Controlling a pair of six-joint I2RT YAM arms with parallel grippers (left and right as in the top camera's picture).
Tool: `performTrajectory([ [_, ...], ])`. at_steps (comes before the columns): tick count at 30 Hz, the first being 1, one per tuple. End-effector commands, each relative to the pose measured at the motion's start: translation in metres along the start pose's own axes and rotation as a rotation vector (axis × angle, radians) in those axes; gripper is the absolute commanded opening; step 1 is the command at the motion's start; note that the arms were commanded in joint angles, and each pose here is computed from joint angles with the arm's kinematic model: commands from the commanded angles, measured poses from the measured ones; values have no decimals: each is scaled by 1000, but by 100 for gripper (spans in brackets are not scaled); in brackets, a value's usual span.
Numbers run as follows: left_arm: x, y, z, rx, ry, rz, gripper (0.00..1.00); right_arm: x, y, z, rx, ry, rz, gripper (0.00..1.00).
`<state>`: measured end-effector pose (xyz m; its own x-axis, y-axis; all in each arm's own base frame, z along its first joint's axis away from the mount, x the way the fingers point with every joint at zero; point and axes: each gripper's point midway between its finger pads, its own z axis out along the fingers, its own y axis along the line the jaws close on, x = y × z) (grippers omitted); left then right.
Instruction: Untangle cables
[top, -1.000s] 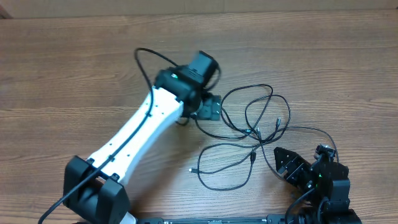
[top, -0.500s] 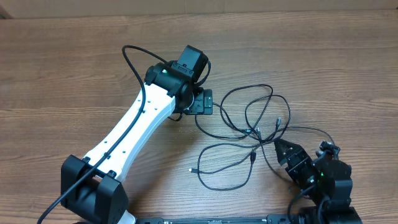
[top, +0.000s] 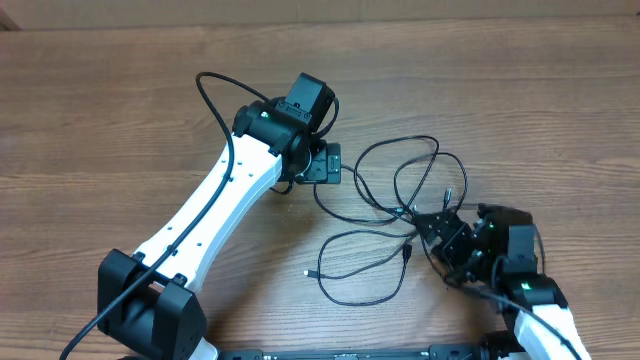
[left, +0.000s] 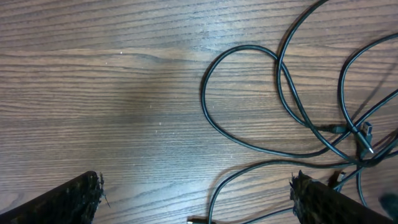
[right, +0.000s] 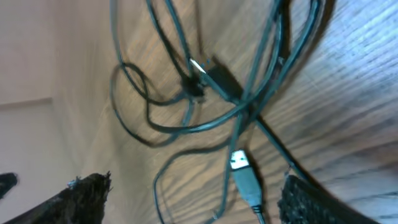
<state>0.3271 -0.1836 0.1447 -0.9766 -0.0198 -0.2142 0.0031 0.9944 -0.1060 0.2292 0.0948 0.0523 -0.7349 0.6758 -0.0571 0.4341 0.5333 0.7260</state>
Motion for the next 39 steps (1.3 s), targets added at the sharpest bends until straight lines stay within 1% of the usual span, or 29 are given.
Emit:
performTrajectory([
  [1, -5, 1, -1, -8, -15, -23, 99, 5, 9, 10, -56, 75, -23, 100],
  [2, -5, 1, -1, -8, -15, -24, 99, 6, 13, 12, -78, 91, -28, 100],
  [4, -5, 1, -1, -8, -15, -24, 100, 7, 29, 13, -157, 113, -94, 95],
  [5, -5, 1, -1, -8, -15, -24, 100, 6, 33, 12, -173, 111, -120, 95],
  [6, -5, 1, -1, -8, -15, -24, 100, 6, 34, 12, -175, 108, -129, 99],
  [8, -5, 1, -1, -8, -15, -24, 100, 3, 35, 11, -166, 99, -175, 100],
  [14, -5, 1, -1, -7, -15, -24, 100, -19, 35, 2, -23, 27, -242, 100],
  [18, -5, 1, -1, -8, -15, -23, 100, -44, 61, -17, 28, -49, -346, 100],
  [22, -5, 1, -1, -8, -15, -24, 99, -68, 69, -25, 85, -142, -421, 100],
  [24, -5, 1, -1, -8, -15, -24, 99, -74, 68, -23, 106, -156, -457, 100],
  [28, -5, 1, -1, -8, -15, -24, 100, -87, 52, -5, 180, -153, -487, 100],
  [31, -5, 1, -1, -7, -15, -24, 100, -83, 52, 16, 135, -85, -476, 100],
  [39, -5, 1, 0, -8, -14, -24, 100, -90, 44, 23, 171, -102, -472, 100],
])
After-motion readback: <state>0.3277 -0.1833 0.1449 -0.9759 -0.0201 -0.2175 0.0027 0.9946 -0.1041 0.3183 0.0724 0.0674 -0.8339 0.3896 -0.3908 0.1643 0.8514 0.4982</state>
